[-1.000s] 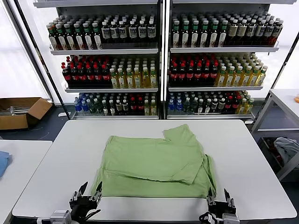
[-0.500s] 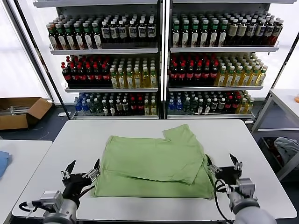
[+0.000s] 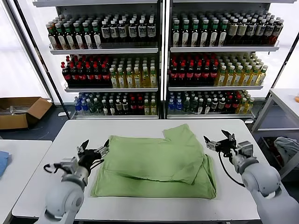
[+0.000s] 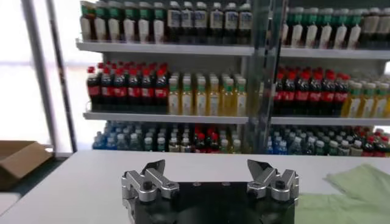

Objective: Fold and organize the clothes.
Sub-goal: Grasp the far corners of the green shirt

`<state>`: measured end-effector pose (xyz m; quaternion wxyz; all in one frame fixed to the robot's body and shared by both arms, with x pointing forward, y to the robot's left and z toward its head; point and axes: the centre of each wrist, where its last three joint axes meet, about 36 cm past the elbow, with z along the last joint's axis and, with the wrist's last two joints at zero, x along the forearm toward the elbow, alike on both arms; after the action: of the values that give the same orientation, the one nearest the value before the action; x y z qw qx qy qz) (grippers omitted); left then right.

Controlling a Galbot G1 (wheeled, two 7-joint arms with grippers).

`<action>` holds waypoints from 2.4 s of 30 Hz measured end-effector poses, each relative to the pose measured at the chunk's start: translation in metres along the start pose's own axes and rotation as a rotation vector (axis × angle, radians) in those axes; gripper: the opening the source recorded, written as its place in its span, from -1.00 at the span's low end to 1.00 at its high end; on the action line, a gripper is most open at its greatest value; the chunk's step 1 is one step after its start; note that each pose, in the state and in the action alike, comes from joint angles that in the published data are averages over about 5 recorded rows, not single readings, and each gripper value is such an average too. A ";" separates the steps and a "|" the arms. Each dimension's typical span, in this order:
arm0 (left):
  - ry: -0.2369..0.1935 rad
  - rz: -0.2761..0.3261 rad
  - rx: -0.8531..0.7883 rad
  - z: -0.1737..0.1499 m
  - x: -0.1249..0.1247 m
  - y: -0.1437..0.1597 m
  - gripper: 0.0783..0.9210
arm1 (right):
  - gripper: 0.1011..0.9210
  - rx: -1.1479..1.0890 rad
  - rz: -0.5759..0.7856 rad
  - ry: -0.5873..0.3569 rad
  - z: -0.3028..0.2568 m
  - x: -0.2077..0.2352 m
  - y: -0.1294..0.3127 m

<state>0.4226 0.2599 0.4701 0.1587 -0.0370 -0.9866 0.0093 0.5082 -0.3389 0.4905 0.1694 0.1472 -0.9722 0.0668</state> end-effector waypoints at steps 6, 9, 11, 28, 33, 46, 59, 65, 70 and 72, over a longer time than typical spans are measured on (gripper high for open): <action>0.056 0.031 -0.010 -0.001 -0.056 0.009 0.77 | 0.76 -0.044 -0.033 0.022 -0.006 -0.054 -0.007; 0.079 0.032 -0.009 -0.001 -0.079 0.014 0.77 | 0.76 -0.060 -0.038 0.033 -0.009 -0.080 -0.007; 0.093 0.030 -0.007 -0.002 -0.092 0.017 0.77 | 0.76 -0.071 -0.035 0.041 -0.011 -0.097 -0.007; 0.194 0.022 -0.033 0.015 -0.143 0.025 0.77 | 0.76 -0.132 -0.029 0.128 0.005 -0.182 0.018; 0.210 0.019 -0.040 0.019 -0.149 0.024 0.77 | 0.76 -0.146 -0.026 0.145 0.012 -0.192 0.026; 0.244 0.019 -0.049 0.032 -0.155 0.024 0.77 | 0.75 -0.176 -0.009 0.170 0.030 -0.202 0.034; 0.257 0.034 -0.054 0.040 -0.154 0.018 0.20 | -0.05 -0.172 -0.005 0.181 0.044 -0.198 0.036; 0.256 0.038 -0.056 0.041 -0.153 0.018 -0.21 | -0.47 -0.166 -0.009 0.180 0.048 -0.194 0.036; 0.253 0.041 -0.055 0.039 -0.153 0.020 -0.54 | -0.83 -0.164 -0.016 0.177 0.051 -0.191 0.038; 0.252 0.043 -0.054 0.038 -0.153 0.019 -0.68 | -0.94 -0.164 -0.017 0.175 0.051 -0.189 0.037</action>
<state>0.5566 0.2674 0.3852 0.2802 -0.0634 -0.9577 -0.0185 0.6511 -0.2627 0.3735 0.2659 0.1346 -0.9546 -0.0016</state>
